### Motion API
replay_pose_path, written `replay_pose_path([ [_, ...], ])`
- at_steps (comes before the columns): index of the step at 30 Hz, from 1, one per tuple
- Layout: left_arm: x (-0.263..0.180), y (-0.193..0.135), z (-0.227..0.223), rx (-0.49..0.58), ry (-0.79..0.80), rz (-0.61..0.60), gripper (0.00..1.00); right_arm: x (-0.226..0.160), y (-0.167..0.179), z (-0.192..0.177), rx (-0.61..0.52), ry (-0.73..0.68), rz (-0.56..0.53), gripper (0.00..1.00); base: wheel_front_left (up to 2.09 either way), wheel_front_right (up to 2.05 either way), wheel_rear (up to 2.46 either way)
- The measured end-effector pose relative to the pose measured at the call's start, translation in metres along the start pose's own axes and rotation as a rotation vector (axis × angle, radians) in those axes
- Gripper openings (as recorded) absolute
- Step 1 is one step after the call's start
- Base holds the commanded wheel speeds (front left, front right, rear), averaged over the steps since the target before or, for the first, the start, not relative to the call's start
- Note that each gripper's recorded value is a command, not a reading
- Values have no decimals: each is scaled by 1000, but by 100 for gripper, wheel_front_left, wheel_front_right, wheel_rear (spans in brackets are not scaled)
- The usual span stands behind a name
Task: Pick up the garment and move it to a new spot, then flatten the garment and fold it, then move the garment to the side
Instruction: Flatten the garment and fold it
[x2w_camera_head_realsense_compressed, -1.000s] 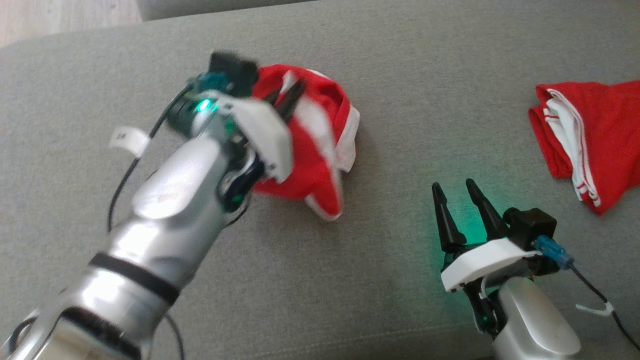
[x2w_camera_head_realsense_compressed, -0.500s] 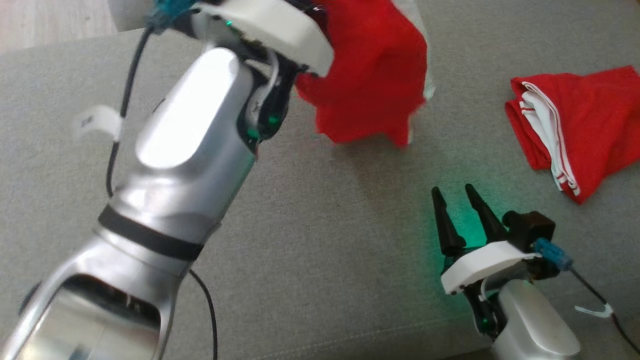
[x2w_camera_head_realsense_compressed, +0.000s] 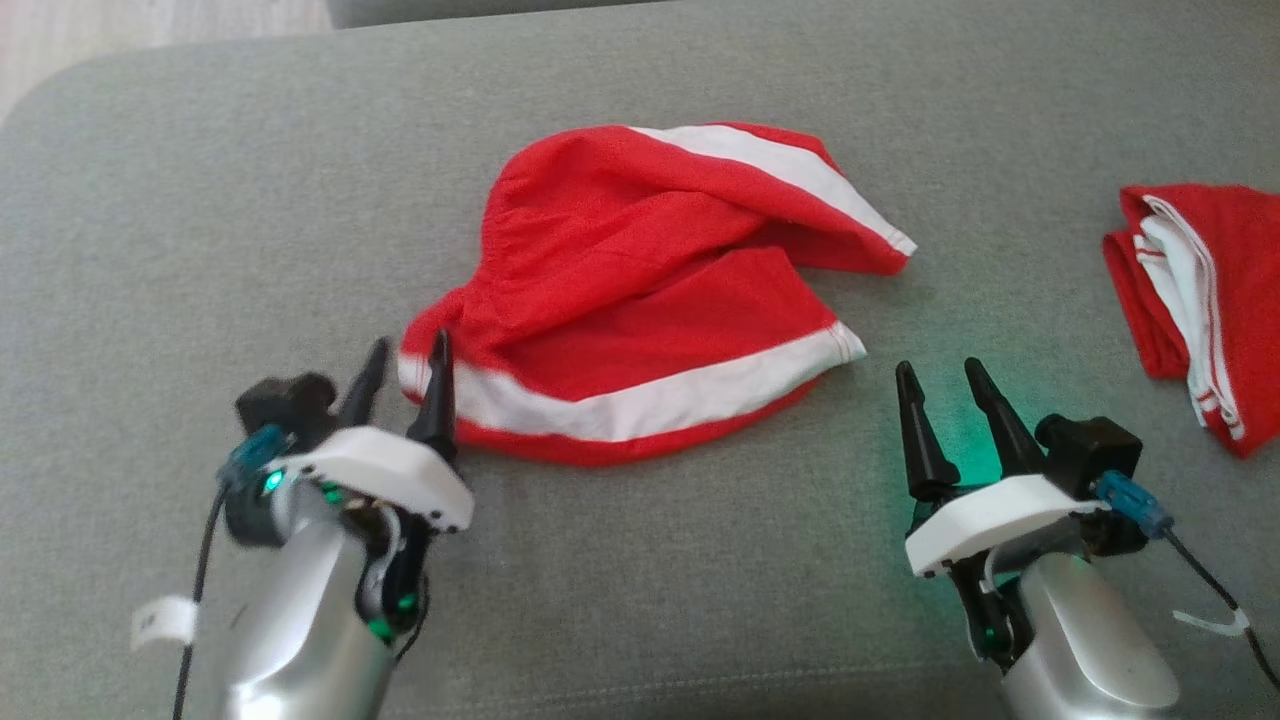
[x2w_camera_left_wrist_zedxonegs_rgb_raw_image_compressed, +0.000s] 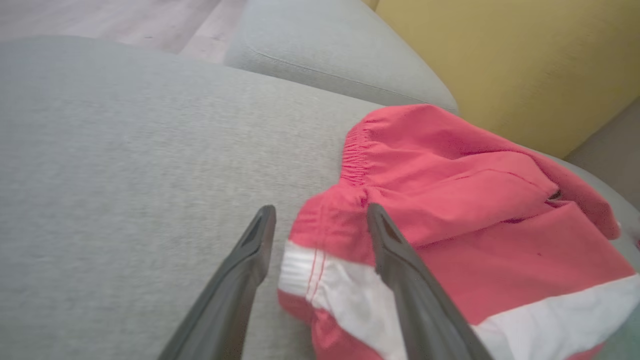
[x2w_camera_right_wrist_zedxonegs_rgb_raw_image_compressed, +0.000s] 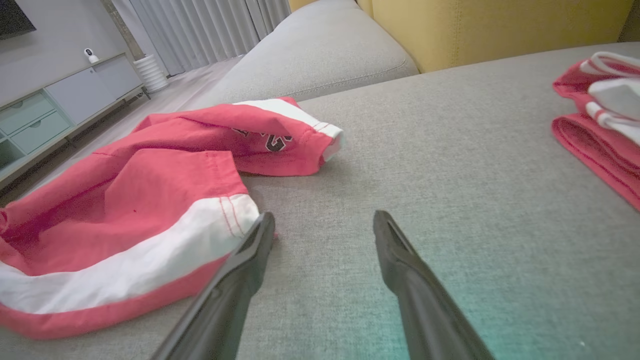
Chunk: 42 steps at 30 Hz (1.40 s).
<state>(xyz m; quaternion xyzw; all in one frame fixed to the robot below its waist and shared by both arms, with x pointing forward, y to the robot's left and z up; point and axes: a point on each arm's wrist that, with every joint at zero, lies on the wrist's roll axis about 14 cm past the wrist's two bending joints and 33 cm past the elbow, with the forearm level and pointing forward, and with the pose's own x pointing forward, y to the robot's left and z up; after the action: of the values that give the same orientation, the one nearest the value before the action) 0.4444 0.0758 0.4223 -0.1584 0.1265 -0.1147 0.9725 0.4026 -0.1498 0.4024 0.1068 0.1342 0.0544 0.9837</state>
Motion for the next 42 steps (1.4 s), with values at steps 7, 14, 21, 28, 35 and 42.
replay_pose_path([
  [7,-22,40,20,57,-80,127,100,2,14,7,-10,-18,42,100,0,0,0],
  [14,-55,57,30,161,-136,215,100,1,29,29,-41,-83,87,100,0,0,0],
  [21,-78,58,27,245,-137,229,100,-10,38,29,-71,-90,110,100,0,0,0],
  [28,-112,57,6,266,-97,240,100,-32,42,16,-77,-67,119,100,0,0,0],
  [35,-127,57,-1,262,-90,249,100,-36,44,17,-81,-74,122,100,0,0,0],
  [42,-121,47,-4,258,-79,214,100,-33,41,4,-76,-31,115,100,0,0,0],
])
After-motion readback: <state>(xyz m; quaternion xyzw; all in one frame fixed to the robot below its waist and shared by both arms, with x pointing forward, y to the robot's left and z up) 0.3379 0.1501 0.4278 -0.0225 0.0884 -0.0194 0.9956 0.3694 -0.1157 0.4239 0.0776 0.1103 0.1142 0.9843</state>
